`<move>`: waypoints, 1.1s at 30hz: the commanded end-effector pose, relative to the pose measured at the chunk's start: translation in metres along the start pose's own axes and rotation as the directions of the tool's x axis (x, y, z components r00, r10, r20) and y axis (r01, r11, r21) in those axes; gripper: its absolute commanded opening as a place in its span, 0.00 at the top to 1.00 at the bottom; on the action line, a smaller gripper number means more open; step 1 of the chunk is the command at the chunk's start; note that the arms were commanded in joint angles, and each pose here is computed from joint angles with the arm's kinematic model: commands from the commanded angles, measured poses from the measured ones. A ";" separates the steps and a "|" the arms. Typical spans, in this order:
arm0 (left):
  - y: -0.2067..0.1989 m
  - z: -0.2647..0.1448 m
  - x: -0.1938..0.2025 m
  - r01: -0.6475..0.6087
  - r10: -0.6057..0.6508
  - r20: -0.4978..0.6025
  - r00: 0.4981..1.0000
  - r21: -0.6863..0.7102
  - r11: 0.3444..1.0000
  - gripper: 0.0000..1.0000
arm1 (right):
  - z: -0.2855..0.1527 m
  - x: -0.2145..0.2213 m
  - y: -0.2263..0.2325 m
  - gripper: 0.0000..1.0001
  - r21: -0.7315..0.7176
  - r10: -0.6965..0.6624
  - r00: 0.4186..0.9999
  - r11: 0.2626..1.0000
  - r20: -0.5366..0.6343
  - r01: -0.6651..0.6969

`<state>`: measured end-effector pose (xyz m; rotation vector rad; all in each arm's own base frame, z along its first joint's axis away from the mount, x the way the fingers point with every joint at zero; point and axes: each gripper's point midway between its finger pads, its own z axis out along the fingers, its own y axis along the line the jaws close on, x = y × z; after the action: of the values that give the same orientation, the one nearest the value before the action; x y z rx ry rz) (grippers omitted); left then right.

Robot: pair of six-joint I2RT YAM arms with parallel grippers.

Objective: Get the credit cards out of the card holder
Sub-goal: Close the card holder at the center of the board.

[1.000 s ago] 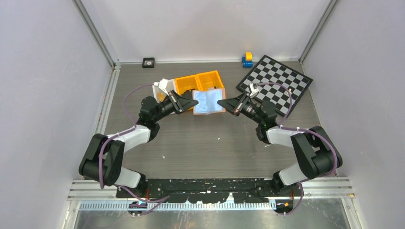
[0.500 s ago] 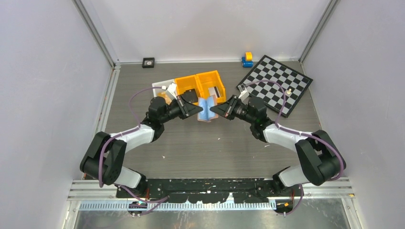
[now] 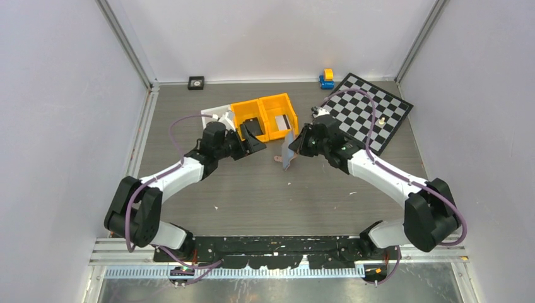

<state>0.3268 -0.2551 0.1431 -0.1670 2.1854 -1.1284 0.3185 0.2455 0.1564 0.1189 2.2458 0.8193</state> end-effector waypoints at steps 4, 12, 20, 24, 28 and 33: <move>0.002 -0.023 -0.029 -0.079 0.088 0.114 0.990 -0.082 0.993 0.30 | 0.013 0.018 -0.022 0.98 0.238 -0.199 0.971 0.945 -0.133 0.226; 0.000 -0.024 -0.031 -0.080 0.087 0.110 0.990 -0.065 0.995 0.31 | 0.030 0.023 -0.051 0.94 0.404 -0.290 0.939 0.849 -0.182 0.341; 0.002 -0.029 -0.034 -0.064 0.072 0.125 0.990 -0.066 0.996 0.32 | 0.044 0.043 -0.044 0.68 0.398 -0.365 0.893 0.802 -0.264 0.445; 0.002 -0.030 -0.036 -0.052 0.059 0.141 0.988 -0.052 0.997 0.33 | 0.045 0.052 -0.028 0.54 0.321 -0.373 0.893 0.838 -0.253 0.441; 0.004 -0.029 -0.036 -0.043 0.050 0.134 0.990 -0.053 0.998 0.33 | 0.044 0.055 -0.009 0.53 0.224 -0.375 0.900 0.879 -0.222 0.421; 0.004 -0.030 -0.037 -0.037 0.043 0.133 0.990 -0.050 0.998 0.34 | 0.051 0.073 0.009 0.53 0.113 -0.386 0.886 0.898 -0.257 0.425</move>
<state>0.3360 -0.2181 0.1571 -0.2200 2.1348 -0.9842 0.2978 0.2732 0.0677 -0.3208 2.5053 0.2638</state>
